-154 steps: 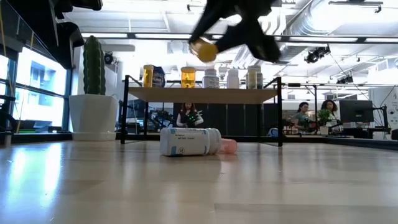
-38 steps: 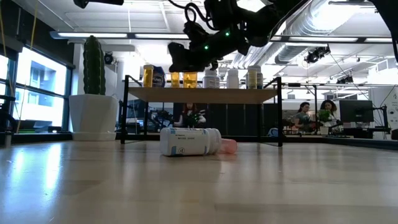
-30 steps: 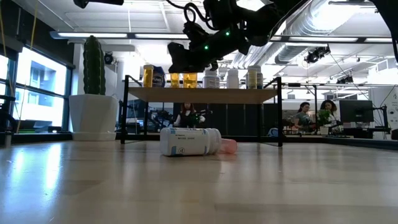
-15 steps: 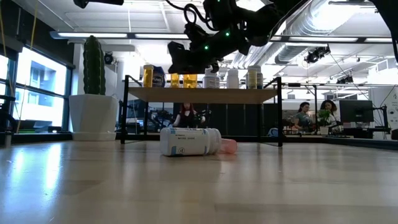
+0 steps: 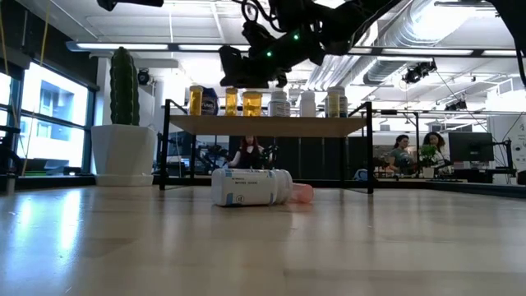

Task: Pick and place medicine bottles onto shelf by color
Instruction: Put the pink pill bottle on the shelf

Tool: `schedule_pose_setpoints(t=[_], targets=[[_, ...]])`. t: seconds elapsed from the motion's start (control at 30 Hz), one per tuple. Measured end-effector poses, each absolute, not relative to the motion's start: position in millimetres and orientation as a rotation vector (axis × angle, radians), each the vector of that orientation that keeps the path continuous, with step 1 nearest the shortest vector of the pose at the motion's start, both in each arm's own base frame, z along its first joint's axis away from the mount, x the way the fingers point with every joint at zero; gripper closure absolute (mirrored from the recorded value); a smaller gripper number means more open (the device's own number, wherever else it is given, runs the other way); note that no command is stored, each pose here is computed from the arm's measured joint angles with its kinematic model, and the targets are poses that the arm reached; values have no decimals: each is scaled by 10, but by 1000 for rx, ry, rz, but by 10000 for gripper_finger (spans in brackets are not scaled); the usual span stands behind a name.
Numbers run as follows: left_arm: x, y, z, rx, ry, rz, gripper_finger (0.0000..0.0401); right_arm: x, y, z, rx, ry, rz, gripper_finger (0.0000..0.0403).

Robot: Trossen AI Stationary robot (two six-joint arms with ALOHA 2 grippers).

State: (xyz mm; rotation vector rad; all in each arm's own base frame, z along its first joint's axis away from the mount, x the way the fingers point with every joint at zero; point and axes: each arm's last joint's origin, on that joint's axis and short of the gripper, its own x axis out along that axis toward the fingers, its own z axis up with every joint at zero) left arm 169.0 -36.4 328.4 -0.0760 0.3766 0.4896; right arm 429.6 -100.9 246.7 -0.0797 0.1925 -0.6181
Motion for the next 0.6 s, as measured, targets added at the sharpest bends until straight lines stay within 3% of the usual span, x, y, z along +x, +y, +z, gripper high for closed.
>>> schedule_pose_setpoints(t=[0.33, 0.6], targets=[[1668, -373, 3230, -137, 435, 447, 147, 4428, -797, 2791, -148, 305, -615, 229], [1582, -375, 3107, -176, 580, 429, 147, 4440, -468, 3171, -60, 466, -586, 229]])
